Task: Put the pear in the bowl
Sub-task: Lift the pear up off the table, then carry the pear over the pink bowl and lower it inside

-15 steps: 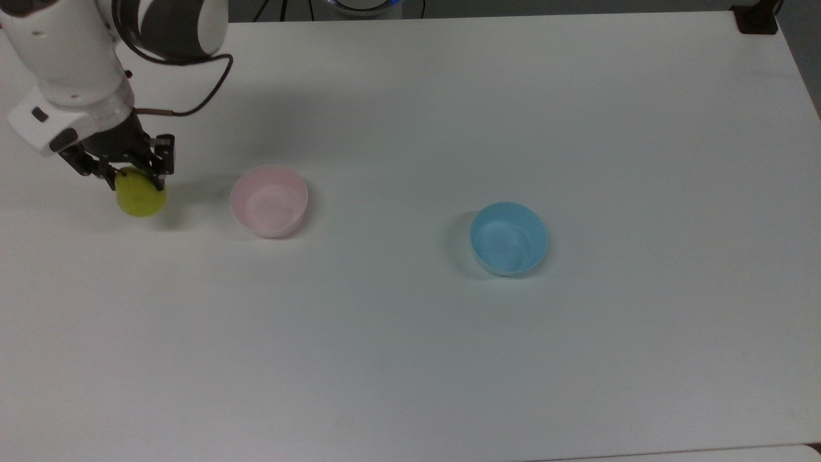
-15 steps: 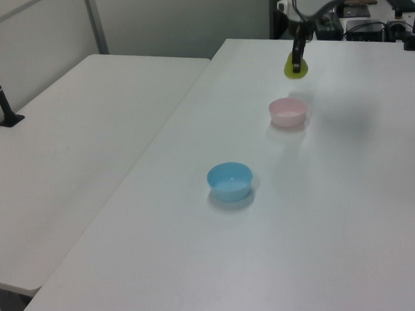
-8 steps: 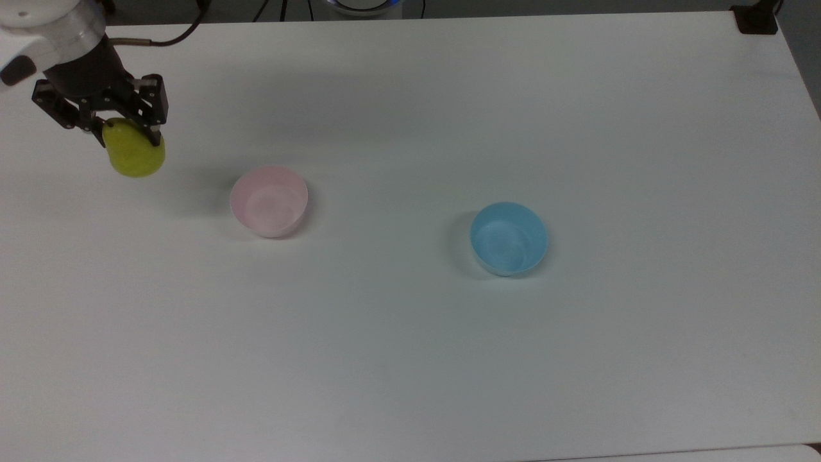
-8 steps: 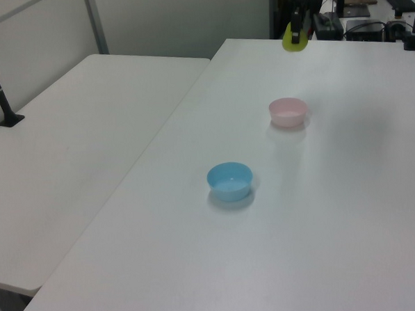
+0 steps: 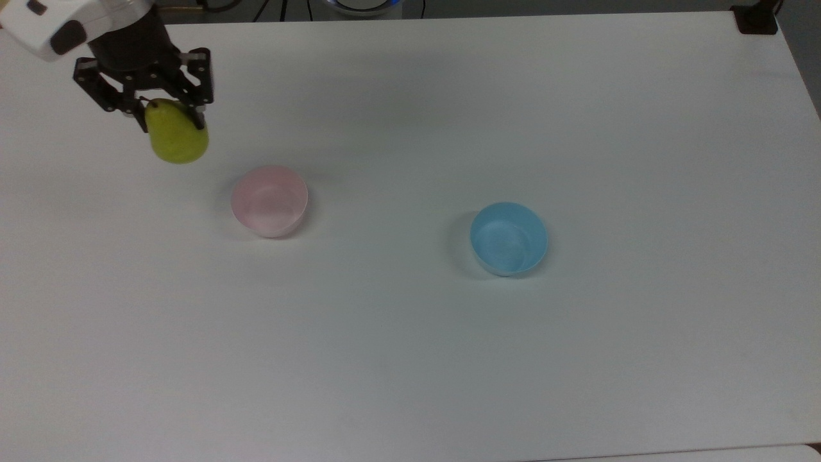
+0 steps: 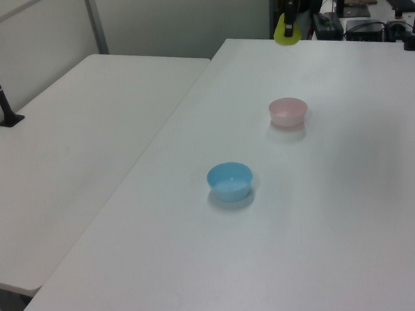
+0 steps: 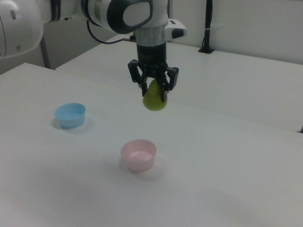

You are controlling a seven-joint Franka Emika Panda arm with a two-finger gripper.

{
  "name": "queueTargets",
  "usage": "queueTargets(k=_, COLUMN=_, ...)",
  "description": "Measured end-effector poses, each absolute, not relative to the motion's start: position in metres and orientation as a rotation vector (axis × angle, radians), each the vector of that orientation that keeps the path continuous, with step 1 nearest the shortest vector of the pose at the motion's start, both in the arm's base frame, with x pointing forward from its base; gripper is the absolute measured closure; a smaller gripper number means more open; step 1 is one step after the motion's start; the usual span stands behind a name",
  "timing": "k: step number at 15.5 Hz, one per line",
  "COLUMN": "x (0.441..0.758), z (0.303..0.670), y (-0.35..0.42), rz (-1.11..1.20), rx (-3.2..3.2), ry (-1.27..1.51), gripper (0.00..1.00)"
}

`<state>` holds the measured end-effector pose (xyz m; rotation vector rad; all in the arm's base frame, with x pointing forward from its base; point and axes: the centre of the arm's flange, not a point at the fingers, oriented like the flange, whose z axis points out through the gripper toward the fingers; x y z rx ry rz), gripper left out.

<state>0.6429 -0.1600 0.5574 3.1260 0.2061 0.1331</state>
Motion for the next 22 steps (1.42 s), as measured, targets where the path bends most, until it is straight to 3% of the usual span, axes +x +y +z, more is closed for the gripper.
queueTargets(k=5, x=0.638, z=0.530, y=-0.121, rz=0.053, rx=3.147, ry=0.223, gripper=0.39)
queueTargets(k=16, x=0.632, z=0.428, y=-0.104, rz=0.082, rx=3.125, ry=0.231, gripper=0.39)
queueTargets(k=22, x=0.630, z=0.407, y=-0.097, rz=0.053, rx=3.111, ry=0.260, gripper=0.39)
